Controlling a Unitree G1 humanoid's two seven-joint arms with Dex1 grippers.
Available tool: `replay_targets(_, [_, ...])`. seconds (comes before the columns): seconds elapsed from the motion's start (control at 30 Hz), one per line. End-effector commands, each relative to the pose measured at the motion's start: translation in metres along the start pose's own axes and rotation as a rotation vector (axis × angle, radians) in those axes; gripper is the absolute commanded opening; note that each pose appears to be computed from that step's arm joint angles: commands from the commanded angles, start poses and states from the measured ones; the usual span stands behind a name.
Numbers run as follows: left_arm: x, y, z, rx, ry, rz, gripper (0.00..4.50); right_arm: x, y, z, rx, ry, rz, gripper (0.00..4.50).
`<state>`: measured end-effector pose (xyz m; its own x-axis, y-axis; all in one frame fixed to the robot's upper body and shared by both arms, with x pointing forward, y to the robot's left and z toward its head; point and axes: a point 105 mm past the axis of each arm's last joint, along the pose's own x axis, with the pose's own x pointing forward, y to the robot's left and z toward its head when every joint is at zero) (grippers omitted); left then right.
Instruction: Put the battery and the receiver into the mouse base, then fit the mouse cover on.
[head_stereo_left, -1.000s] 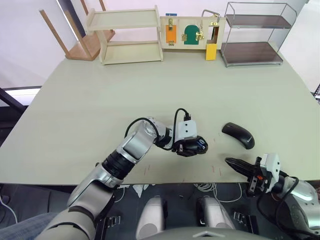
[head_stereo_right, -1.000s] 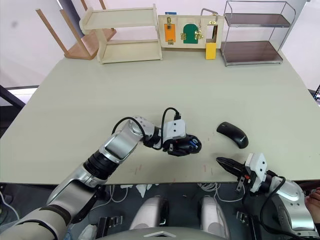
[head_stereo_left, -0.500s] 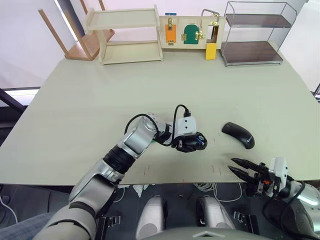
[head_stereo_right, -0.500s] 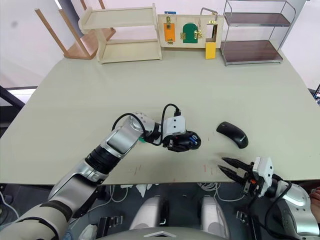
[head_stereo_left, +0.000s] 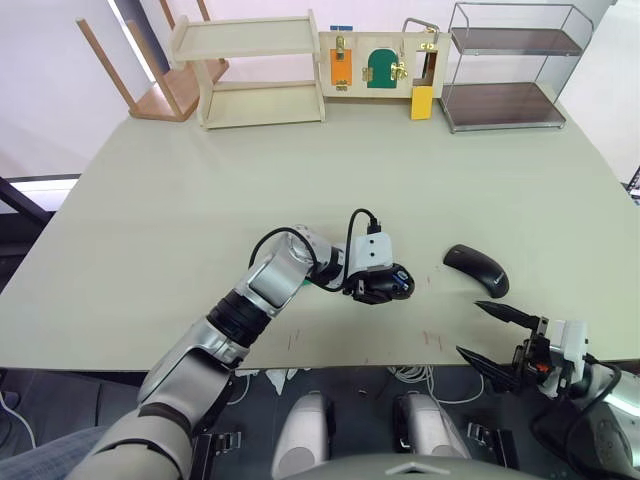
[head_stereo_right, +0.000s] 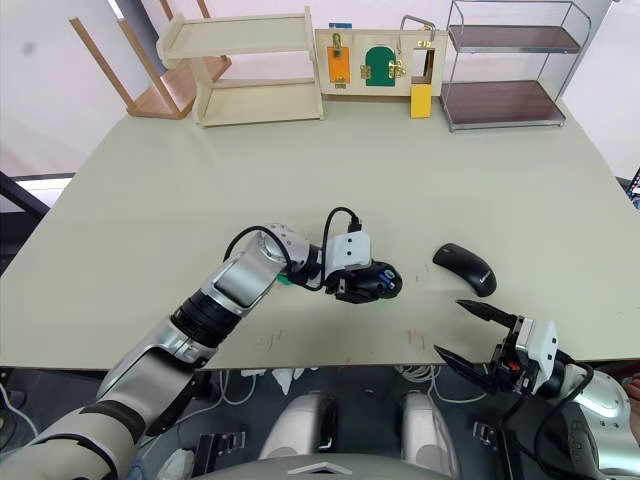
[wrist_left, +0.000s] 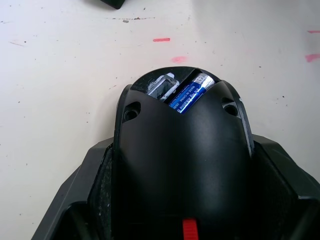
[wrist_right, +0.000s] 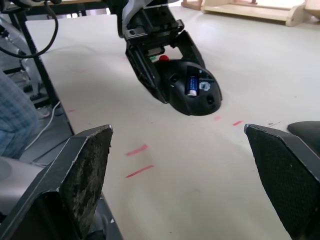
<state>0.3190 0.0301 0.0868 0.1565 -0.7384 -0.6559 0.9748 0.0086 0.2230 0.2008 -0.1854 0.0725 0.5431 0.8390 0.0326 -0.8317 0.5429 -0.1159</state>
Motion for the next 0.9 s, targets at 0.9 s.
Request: replay_targets(0.9, [-0.019, 0.012, 0.013, 0.029, -0.012, 0.020, 4.39, -0.010, 0.002, 0.011, -0.034, -0.095, -0.030, 4.50])
